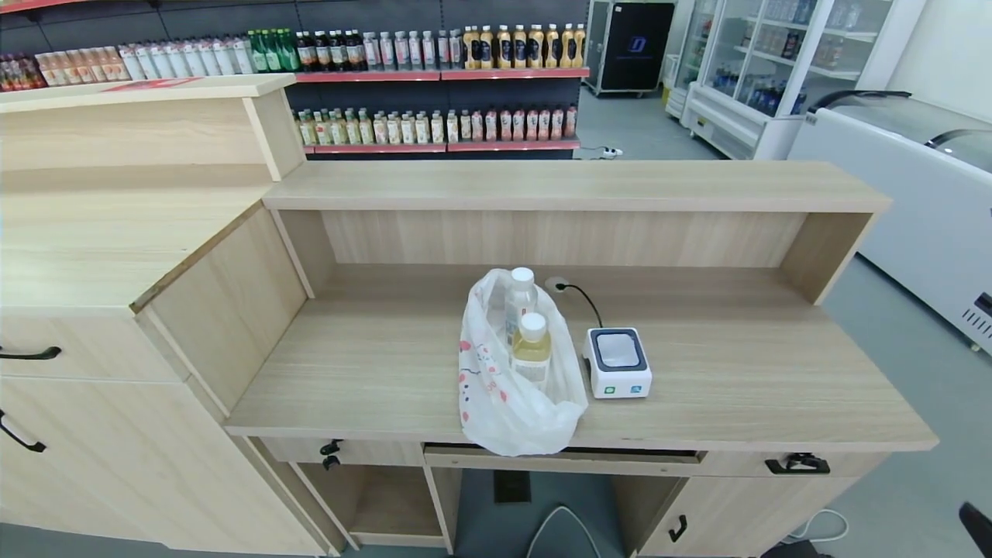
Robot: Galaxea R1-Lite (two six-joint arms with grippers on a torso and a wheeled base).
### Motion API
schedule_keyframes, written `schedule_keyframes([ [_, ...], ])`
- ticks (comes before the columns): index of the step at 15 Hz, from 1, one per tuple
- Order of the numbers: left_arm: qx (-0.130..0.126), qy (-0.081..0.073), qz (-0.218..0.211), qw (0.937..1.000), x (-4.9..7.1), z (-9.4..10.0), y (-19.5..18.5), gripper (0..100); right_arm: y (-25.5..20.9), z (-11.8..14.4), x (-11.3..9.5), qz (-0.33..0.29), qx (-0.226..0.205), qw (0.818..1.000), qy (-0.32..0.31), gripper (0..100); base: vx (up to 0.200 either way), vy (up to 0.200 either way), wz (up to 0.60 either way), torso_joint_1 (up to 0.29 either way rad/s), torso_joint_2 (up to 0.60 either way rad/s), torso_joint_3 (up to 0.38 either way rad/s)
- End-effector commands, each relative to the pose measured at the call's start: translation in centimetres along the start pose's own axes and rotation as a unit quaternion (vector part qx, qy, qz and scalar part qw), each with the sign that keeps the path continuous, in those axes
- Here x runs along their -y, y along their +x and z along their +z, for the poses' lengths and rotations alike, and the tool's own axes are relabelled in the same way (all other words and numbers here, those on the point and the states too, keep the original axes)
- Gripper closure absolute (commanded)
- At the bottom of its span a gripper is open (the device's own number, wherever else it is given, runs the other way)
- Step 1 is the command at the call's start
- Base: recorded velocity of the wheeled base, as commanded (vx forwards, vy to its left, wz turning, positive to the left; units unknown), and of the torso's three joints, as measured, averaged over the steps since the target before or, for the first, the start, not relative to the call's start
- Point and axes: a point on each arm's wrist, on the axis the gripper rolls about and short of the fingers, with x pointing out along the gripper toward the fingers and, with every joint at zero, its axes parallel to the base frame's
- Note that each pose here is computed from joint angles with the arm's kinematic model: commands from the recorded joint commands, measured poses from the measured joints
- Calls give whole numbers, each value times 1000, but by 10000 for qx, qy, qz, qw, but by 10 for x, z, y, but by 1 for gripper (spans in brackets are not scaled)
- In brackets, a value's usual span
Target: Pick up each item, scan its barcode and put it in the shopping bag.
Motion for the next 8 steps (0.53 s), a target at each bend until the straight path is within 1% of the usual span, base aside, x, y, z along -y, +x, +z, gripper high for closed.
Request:
schedule_keyframes([
  [1,2,-2,4,10000,0,0,0,100,-39,-34,5,206,697,9973,48,0,0,0,0,0,0,0],
  [3,2,-2,4,10000,0,0,0,100,-39,-34,5,199,697,9973,64,0,0,0,0,0,0,0],
  [5,2,5,4,10000,0,0,0,100,-41,-35,6,91,858,9962,132,0,0,0,0,0,0,0],
  [8,2,-2,4,10000,0,0,0,100,-41,-35,6,71,858,9960,257,0,0,0,0,0,0,0],
])
